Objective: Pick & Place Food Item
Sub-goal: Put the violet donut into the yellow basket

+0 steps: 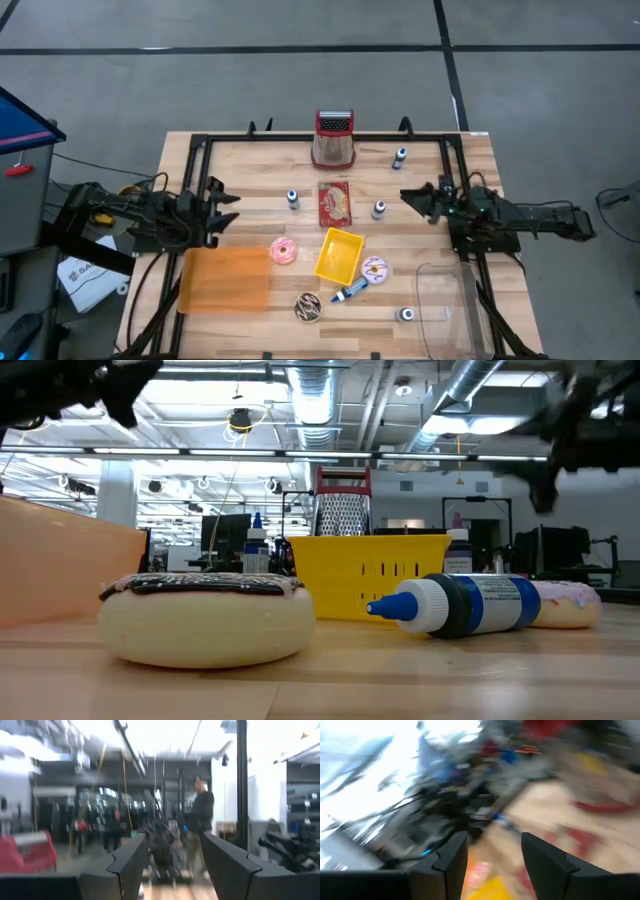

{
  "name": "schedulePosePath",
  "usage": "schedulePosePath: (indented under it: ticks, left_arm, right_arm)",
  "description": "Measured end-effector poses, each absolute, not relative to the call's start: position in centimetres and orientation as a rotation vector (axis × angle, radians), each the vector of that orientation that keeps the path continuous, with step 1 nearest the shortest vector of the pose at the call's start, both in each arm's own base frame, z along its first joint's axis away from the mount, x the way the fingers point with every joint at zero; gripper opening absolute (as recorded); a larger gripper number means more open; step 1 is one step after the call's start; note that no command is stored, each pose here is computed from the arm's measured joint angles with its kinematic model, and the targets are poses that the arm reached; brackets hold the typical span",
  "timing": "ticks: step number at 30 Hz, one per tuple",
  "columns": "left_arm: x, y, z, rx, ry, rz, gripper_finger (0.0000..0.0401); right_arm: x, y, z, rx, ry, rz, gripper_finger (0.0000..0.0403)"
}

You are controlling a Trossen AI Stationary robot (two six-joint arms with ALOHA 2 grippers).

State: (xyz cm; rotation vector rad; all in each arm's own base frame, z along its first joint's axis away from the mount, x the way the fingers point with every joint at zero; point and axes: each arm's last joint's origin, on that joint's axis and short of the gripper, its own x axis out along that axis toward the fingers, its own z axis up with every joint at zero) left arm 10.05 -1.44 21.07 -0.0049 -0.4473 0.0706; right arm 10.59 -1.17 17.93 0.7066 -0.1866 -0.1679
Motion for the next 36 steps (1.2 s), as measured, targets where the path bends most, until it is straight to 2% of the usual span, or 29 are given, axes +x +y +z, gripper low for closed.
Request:
schedulePosePath:
  ticks: [3,7,12,14,20,26,29,32,36]
  left_arm:
    - [9.7,-1.4,22.0,0.049,-0.519,0.095,0.0191]
    - [9.5,-1.3,24.4,0.112,-0.541,0.116,0.0191]
    - [9.8,-1.3,27.5,0.187,-0.443,0.133,0.0191]
    - [10.2,-1.2,28.3,0.194,-0.35,0.202,0.0191]
    - [12.5,-0.8,27.6,0.32,0.062,0.513,0.0191]
    - [14.1,-0.8,26.9,0.434,0.174,0.668,0.0191]
    - [14.2,-0.7,26.8,0.441,0.193,0.719,0.0191]
    - [13.8,-0.6,27.1,0.439,0.184,0.742,0.0191]
    - [13.2,-0.5,27.4,0.439,0.171,0.743,0.0191]
  right_arm:
    - [10.7,-0.3,19.7,0.565,-0.315,-0.014,0.0177]
    - [10.5,0.6,21.2,0.424,-0.46,0.094,0.0169]
    - [10.9,1.4,22.9,0.334,-0.485,0.11,0.0159]
    - [11.4,1.6,24.1,0.321,-0.453,0.108,0.0157]
    - [13.5,2.7,29.8,0.274,-0.149,0.039,0.0156]
    - [16.2,4.1,34.3,0.189,0.25,-0.183,0.0156]
    - [17.6,4.5,34.0,0.224,0.479,-0.321,0.0156]
    - [18.9,4.9,31.8,0.283,0.698,-0.447,0.0156]
    - [20.5,5.9,28.8,0.359,0.891,-0.542,0.0161]
